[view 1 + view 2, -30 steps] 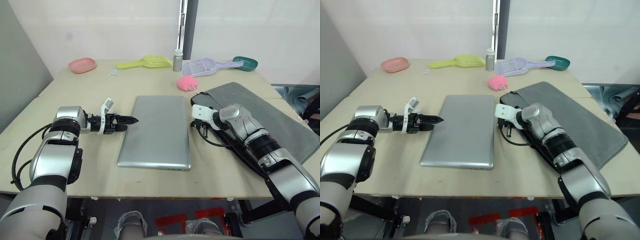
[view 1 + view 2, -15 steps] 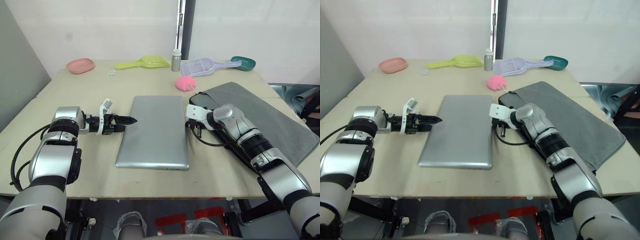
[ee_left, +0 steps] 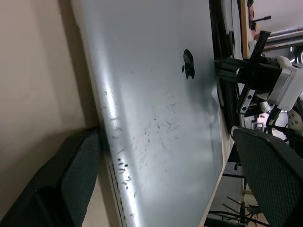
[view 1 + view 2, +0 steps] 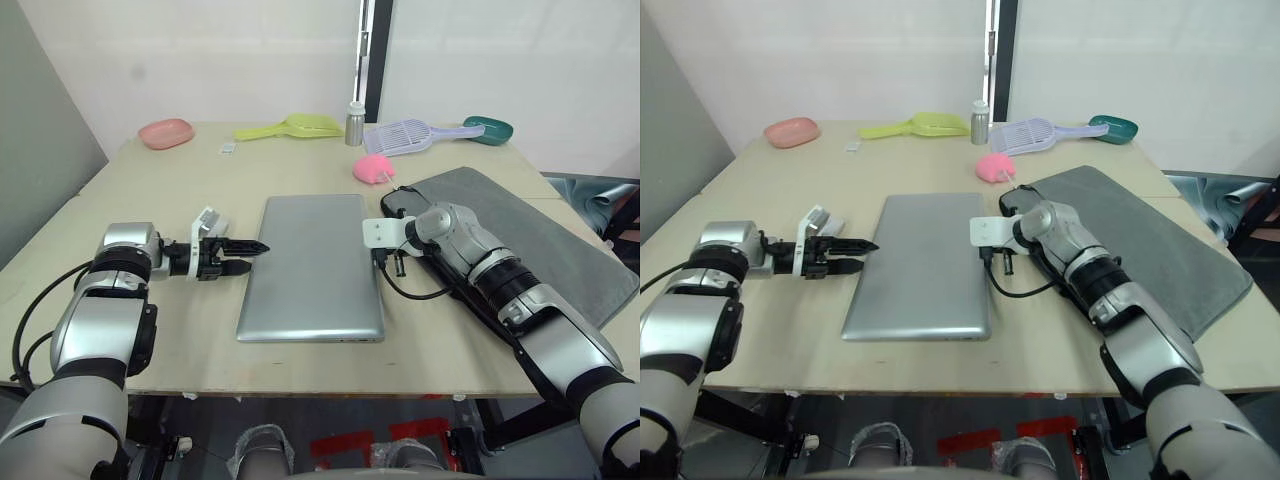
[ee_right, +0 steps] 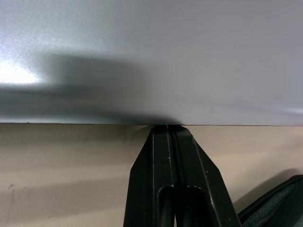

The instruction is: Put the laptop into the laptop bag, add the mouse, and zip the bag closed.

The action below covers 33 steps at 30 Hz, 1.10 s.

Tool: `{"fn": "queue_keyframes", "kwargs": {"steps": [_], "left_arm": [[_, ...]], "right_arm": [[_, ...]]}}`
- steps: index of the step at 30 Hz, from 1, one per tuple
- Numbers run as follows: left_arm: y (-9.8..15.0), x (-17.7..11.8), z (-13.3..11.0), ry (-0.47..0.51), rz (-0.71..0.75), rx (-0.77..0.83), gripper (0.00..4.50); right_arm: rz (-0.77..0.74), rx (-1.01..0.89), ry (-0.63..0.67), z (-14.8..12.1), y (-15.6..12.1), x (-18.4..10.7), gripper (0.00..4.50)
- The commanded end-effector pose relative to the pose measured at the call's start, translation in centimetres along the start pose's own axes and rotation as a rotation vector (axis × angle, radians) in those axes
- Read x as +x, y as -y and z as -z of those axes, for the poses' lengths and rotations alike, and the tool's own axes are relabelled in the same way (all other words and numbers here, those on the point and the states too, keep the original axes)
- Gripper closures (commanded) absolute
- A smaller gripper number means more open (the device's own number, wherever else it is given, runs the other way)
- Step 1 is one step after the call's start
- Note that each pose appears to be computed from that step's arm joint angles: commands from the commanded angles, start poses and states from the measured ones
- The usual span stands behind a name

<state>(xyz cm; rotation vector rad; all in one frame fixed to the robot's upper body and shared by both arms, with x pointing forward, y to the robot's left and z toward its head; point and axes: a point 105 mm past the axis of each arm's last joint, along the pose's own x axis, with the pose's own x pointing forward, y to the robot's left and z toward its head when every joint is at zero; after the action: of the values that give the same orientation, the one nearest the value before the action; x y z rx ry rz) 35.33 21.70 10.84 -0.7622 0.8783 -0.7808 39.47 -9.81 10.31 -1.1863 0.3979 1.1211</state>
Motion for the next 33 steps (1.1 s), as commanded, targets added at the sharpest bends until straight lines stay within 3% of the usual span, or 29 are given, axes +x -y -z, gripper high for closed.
{"fn": "queue_keyframes", "kwargs": {"steps": [1, 9, 16, 33], "left_arm": [[0.2, -1.0, -0.7, 0.053, 0.022, 0.001, 0.00], [-2.1, -0.6, 1.6, 0.002, -0.016, -0.019, 0.00], [-1.9, 0.8, 1.8, -0.016, 0.000, -0.012, 0.00], [-0.5, 2.1, 1.4, -0.040, 0.026, -0.020, 0.00]], "right_arm": [[-0.020, 0.046, -0.072, 2.1, -0.1, -0.9, 4.43], [-0.032, 0.037, -0.132, 3.6, 0.1, -2.7, 4.43], [-0.068, 0.071, 0.031, -0.8, -0.6, -0.9, 4.43], [-0.048, 0.073, 0.114, -4.4, -0.1, 1.1, 4.43]]}}
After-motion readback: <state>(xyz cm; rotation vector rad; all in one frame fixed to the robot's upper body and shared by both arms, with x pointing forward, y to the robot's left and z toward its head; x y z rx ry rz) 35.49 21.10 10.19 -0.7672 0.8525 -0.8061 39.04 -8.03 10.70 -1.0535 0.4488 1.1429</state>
